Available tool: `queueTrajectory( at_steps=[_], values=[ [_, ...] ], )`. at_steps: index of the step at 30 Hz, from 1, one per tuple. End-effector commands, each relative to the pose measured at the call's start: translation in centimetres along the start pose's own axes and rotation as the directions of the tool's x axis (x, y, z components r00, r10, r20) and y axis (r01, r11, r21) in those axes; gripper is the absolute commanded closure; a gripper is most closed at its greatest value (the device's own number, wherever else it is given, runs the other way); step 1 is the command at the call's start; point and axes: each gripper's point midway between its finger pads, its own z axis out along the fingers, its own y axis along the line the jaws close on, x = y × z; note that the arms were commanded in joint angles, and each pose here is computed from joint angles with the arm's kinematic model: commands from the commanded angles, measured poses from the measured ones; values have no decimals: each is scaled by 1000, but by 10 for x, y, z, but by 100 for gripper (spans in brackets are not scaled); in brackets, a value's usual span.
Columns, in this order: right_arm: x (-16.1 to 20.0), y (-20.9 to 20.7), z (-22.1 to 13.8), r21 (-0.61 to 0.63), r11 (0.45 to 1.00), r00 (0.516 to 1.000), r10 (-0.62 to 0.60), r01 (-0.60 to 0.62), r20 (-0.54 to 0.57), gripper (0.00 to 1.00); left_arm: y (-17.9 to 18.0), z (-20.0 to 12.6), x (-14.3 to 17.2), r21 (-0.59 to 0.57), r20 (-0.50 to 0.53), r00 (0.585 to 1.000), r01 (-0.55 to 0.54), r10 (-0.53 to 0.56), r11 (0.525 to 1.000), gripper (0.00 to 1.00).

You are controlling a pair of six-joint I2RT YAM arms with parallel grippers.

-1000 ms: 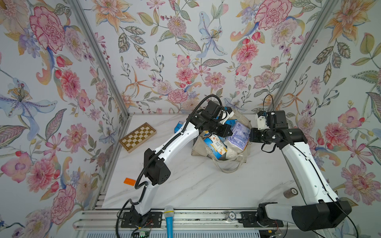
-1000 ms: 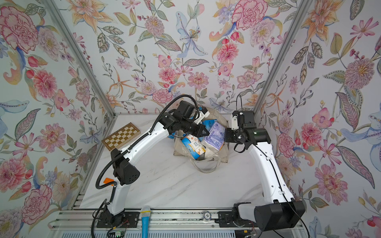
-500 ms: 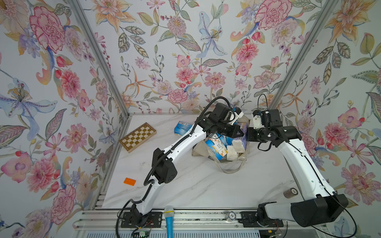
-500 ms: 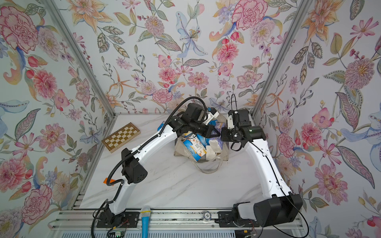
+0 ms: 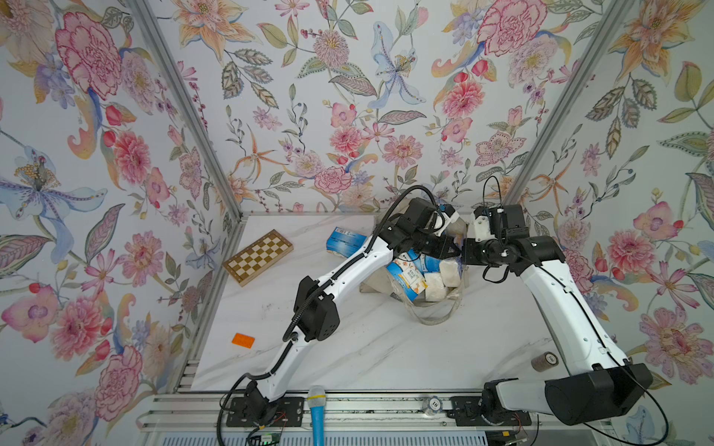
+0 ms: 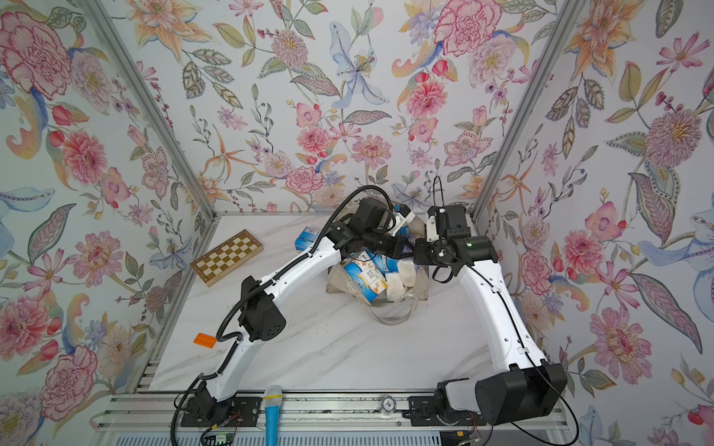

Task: Put tissues into the canvas bag
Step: Place the pack of facial tissues in the canvas bag, then move the pack of facial tissues to the center of the board.

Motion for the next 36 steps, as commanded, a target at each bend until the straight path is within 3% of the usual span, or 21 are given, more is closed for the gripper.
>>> queueTrajectory(
  at_steps=[1,4,13,22,26,29,31,34,36],
  values=[
    [-47,33,-26,-122,992,982,-22,45,186,100,27,21,17,-58,-32,999,29,-31,998,99],
    [-47,33,-25,-122,991,983,-23,46,185,100,29,7,7,-72,-15,1000,9,-10,997,92],
    [-48,31,-25,-120,992,982,-19,42,188,100,22,-67,-50,-143,135,985,-86,105,986,35],
    [-48,30,-24,-117,992,983,-17,39,185,100,-26,-156,-105,-210,317,913,-198,258,958,38],
    [-48,30,-23,-119,992,983,-17,39,183,100,-7,-203,-111,-346,347,899,-143,268,927,35],
    [-47,29,-23,-119,992,983,-18,40,182,100,49,-244,-98,-543,331,914,-18,233,839,33],
    [-47,28,-22,-118,992,984,-18,40,180,100,93,-278,-81,-680,322,928,88,189,728,30],
    [-46,27,-22,-115,993,983,-17,38,180,100,156,-310,-45,-801,293,951,188,98,568,23],
    [-47,27,-22,-118,992,983,-15,37,182,100,192,-315,-24,-830,279,960,221,37,512,22]
  ],
)
